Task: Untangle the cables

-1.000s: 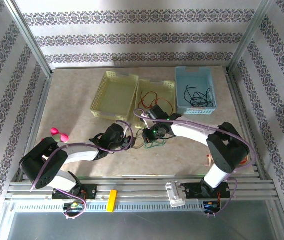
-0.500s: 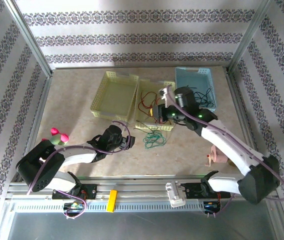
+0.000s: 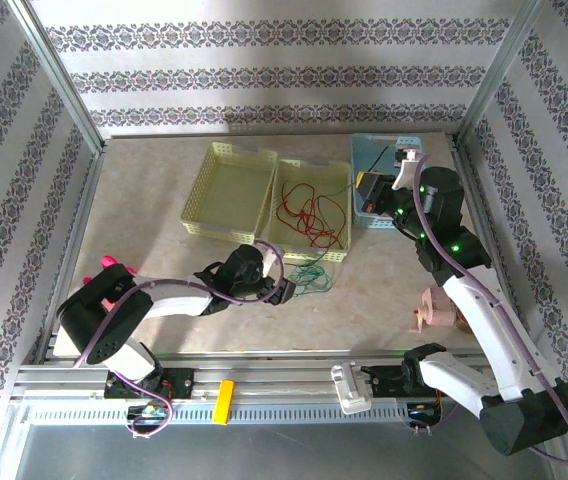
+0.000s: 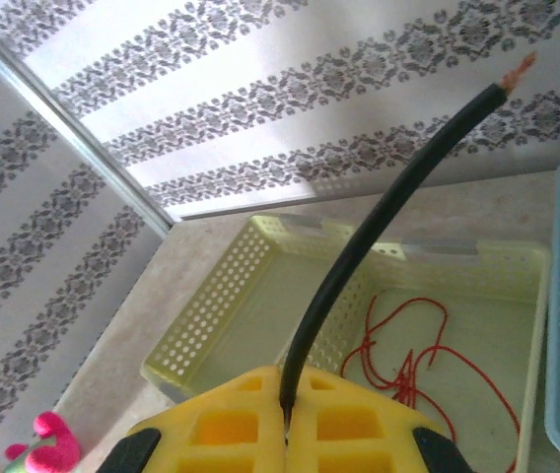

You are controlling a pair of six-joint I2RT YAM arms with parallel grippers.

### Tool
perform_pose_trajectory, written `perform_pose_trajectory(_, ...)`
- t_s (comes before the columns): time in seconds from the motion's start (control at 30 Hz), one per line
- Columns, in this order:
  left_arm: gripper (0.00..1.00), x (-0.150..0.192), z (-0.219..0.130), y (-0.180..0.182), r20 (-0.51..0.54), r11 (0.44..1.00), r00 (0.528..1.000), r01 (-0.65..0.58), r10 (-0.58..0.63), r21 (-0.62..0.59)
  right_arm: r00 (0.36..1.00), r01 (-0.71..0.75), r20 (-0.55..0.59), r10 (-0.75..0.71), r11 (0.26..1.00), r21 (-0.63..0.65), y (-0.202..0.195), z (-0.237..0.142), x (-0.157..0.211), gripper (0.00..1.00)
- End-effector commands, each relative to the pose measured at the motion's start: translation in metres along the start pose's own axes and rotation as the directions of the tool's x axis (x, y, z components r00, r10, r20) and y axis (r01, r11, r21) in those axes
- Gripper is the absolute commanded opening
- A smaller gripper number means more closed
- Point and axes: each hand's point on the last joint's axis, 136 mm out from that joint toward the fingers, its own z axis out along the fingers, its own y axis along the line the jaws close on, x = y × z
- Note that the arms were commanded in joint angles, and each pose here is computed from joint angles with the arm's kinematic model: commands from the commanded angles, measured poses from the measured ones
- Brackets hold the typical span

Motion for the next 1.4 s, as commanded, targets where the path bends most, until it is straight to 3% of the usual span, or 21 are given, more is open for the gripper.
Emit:
perform_pose_trajectory(0.0, 0.89, 0.003, 0.009, -0.017, -0.042, 0.995, 0.997, -0.061, 0.064, 0.074, 0.998, 0.005, 0.069, -0.014, 0.993, 0.12, -0.022, -0.009, -0.008, 0.01)
perform_pose_trajectory(0.17, 0.85, 0.005, 0.025, -0.015, -0.07, 0.996, 0.995, -0.066, 0.07, 0.058, 0.986, 0.004, 0.161, -0.053, 0.958, 0.288, -0.05, -0.032, -0.025, 0.01)
perform_pose_trajectory(0.33, 0.72, 0.008, 0.041, -0.007, -0.094, 0.998, 0.993, -0.066, 0.068, 0.025, 0.986, -0.022, 0.164, -0.033, 0.945, 0.325, -0.063, -0.04, -0.019, 0.02)
perform_pose_trajectory(0.6, 0.16, 0.021, 0.053, 0.007, -0.136, 0.997, 0.989, -0.066, 0.06, -0.039, 0.982, -0.049, 0.18, -0.049, 0.864, 0.501, -0.094, -0.064, -0.017, 0.03)
perform_pose_trajectory(0.63, 0.13, 0.022, 0.052, 0.009, -0.137, 0.997, 0.989, -0.066, 0.058, -0.051, 0.98, -0.05, 0.19, -0.061, 0.847, 0.529, -0.099, -0.07, -0.019, 0.03)
perform_pose_trajectory(0.8, 0.07, 0.03, 0.039, 0.016, -0.141, 0.994, 0.989, -0.065, 0.052, -0.088, 0.958, -0.085, 0.261, -0.116, 0.756, 0.649, -0.117, -0.105, -0.032, 0.03)
perform_pose_trajectory(1.1, 0.0, 0.044, 0.011, 0.019, -0.14, 0.994, 0.989, -0.052, 0.038, -0.097, 0.938, -0.137, 0.311, -0.152, 0.663, 0.736, -0.131, -0.136, -0.037, 0.04)
perform_pose_trajectory(1.37, 0.0, 0.041, 0.005, 0.017, -0.134, 0.995, 0.99, -0.047, 0.034, -0.091, 0.928, -0.112, 0.326, -0.181, 0.699, 0.707, -0.123, -0.125, -0.054, 0.04)
